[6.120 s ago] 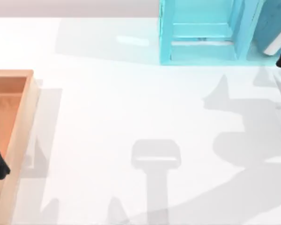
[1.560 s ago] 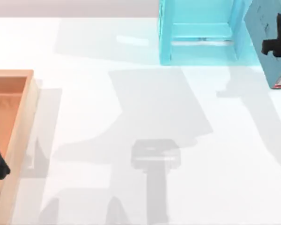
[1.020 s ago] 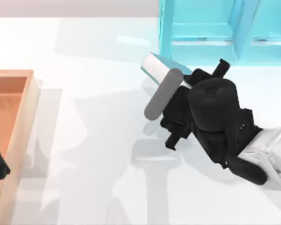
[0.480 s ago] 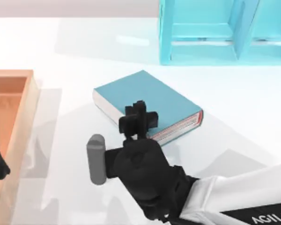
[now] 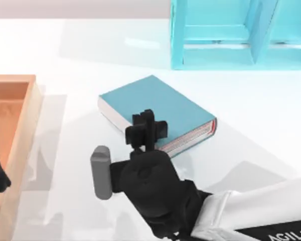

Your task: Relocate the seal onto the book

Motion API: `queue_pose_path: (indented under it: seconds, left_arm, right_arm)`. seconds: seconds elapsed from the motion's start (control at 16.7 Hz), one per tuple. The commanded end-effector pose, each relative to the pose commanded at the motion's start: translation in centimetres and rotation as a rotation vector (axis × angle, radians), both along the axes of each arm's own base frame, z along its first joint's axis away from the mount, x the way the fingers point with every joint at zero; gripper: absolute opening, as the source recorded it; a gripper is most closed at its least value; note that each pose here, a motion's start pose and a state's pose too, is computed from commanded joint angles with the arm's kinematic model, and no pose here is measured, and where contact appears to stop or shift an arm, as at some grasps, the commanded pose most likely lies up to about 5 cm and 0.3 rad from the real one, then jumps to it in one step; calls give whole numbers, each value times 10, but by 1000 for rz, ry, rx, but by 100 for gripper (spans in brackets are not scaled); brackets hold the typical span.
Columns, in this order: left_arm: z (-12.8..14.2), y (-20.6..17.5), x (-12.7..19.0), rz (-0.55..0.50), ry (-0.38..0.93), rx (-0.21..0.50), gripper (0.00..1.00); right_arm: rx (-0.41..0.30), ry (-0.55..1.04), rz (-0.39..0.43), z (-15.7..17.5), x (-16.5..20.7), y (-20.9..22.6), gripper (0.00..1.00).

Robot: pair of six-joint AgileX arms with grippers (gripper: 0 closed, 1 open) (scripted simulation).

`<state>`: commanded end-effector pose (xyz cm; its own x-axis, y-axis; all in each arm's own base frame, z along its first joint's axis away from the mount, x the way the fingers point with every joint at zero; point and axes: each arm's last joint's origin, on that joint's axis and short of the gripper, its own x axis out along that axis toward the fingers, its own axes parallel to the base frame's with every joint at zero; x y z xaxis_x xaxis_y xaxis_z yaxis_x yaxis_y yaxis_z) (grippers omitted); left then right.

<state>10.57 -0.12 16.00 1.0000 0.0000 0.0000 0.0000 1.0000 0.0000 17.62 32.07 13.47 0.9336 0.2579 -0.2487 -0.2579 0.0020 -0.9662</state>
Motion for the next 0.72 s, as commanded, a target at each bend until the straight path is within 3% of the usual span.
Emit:
queue_pose_path:
  seconds: [0.36, 0.72]
  left_arm:
    - [0, 0, 0, 0, 0, 0, 100]
    - [0, 0, 0, 0, 0, 0, 100]
  right_arm:
    - [-3, 2, -3, -2, -1, 0, 0]
    - [-7, 4, -1, -29, -1, 0, 0]
